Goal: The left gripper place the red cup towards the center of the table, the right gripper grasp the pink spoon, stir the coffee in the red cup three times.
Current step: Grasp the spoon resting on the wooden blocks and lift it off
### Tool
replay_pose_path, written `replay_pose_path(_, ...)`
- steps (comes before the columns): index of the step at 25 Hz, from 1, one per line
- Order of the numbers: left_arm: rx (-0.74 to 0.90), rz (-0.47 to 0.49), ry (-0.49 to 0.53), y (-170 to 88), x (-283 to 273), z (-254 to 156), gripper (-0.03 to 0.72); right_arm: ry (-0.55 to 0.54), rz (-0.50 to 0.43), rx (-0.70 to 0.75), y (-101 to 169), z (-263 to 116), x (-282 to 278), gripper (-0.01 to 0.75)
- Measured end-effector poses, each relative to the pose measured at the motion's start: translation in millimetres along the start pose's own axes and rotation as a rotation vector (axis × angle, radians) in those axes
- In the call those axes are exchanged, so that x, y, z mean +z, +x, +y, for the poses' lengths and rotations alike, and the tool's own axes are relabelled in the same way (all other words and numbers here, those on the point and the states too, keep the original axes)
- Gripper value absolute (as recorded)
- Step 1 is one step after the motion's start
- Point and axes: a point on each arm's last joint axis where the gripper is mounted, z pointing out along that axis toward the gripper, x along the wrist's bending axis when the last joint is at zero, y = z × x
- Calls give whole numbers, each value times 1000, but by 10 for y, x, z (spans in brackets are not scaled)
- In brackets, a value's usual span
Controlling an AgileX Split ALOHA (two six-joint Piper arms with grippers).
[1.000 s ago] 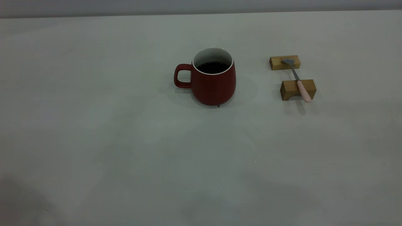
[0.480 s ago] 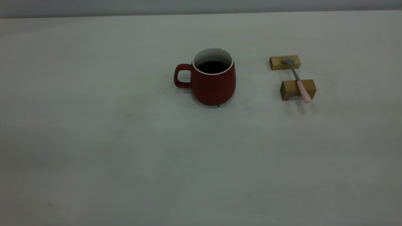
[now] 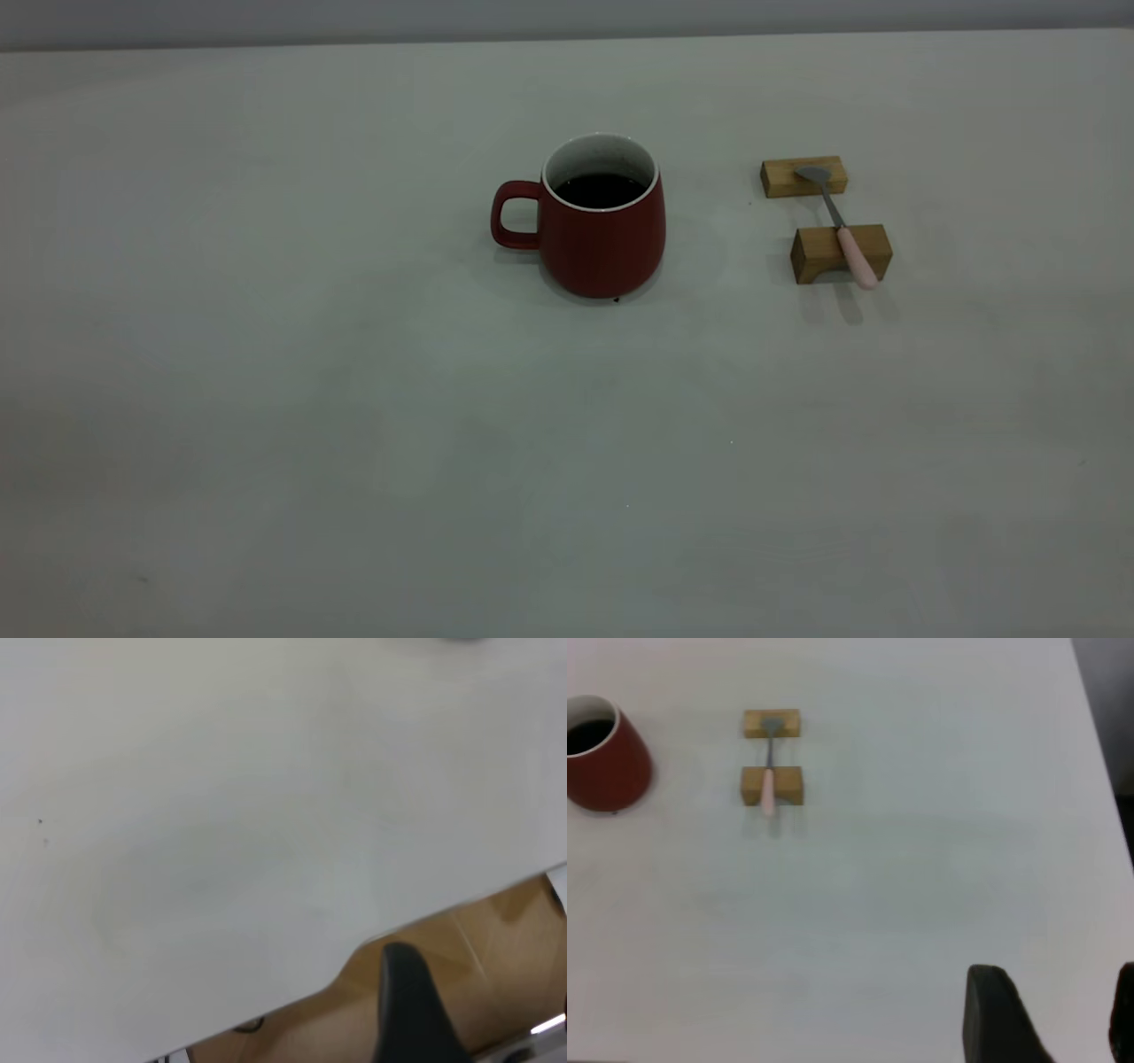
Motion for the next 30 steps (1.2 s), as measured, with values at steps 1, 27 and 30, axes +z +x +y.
replay_pose_path(1,-14,14,-7,0,-8,-8,482,0,7,3,6,0,0,348)
replay_pose_path(27,-204,219,-104,-47,-114,-132,482,330,227,34,251,1021,2015,518)
replay_pose_path(30,-204,219,-104,-47,-114,-132,482,415,287,-13,390,1017,2344,580)
